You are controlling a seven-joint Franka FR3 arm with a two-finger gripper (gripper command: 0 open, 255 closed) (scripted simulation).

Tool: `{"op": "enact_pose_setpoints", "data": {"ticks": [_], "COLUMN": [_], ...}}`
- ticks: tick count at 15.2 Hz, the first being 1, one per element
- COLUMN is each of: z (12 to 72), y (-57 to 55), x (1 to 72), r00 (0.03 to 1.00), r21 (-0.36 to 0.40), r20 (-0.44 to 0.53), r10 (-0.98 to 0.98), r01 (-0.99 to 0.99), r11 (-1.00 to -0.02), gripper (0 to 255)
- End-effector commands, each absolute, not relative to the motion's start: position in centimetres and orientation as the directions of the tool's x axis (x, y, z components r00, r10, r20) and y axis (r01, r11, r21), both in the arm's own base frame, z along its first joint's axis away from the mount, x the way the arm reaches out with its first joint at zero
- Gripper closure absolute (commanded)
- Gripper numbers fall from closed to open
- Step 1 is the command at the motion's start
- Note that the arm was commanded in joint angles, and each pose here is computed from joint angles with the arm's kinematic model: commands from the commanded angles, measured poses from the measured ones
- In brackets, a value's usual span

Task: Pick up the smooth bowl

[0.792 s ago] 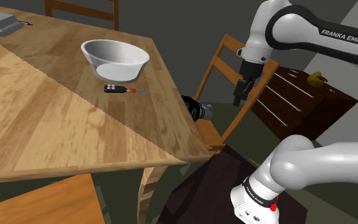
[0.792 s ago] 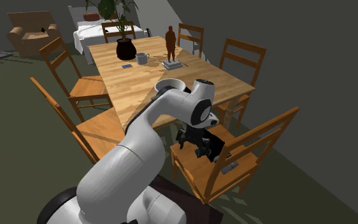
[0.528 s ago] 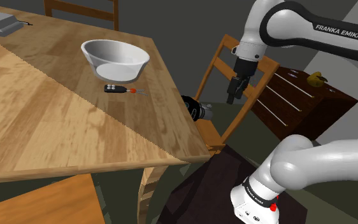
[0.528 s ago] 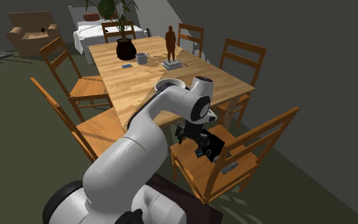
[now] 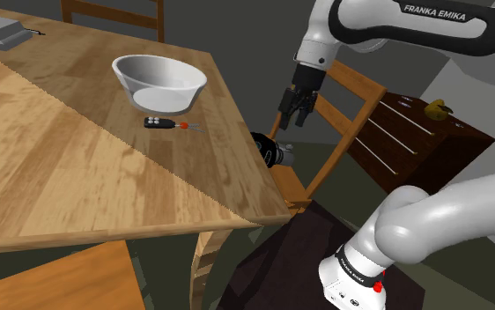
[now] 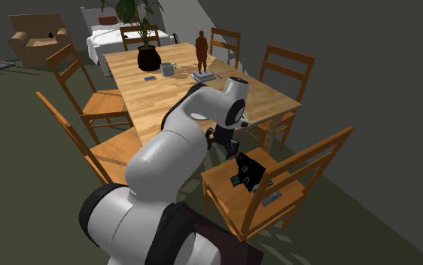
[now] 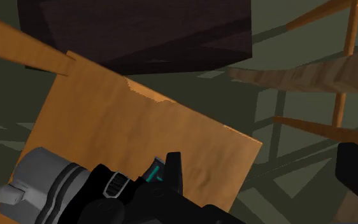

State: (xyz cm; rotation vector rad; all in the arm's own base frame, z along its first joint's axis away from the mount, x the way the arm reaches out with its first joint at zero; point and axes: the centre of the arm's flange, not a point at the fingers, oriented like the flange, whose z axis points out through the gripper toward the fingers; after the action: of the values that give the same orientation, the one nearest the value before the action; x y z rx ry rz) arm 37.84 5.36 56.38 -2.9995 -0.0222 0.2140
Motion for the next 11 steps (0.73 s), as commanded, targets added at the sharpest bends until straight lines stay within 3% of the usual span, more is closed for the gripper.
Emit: {"op": "enact_pose_setpoints", "data": {"ticks": [1,11], "z": [56.7,59.3], "y": [6.8,12.7], "x": [39.5,48.8], "r00": [0.991,0.995], "r21": [-0.158,-0.267], "r20": [-0.13,-0.084], "r10": [0.01,-0.061], "r01": [-0.011,-0.082], "r11": [-0.987,-0.96], "gripper": [0,0]}}
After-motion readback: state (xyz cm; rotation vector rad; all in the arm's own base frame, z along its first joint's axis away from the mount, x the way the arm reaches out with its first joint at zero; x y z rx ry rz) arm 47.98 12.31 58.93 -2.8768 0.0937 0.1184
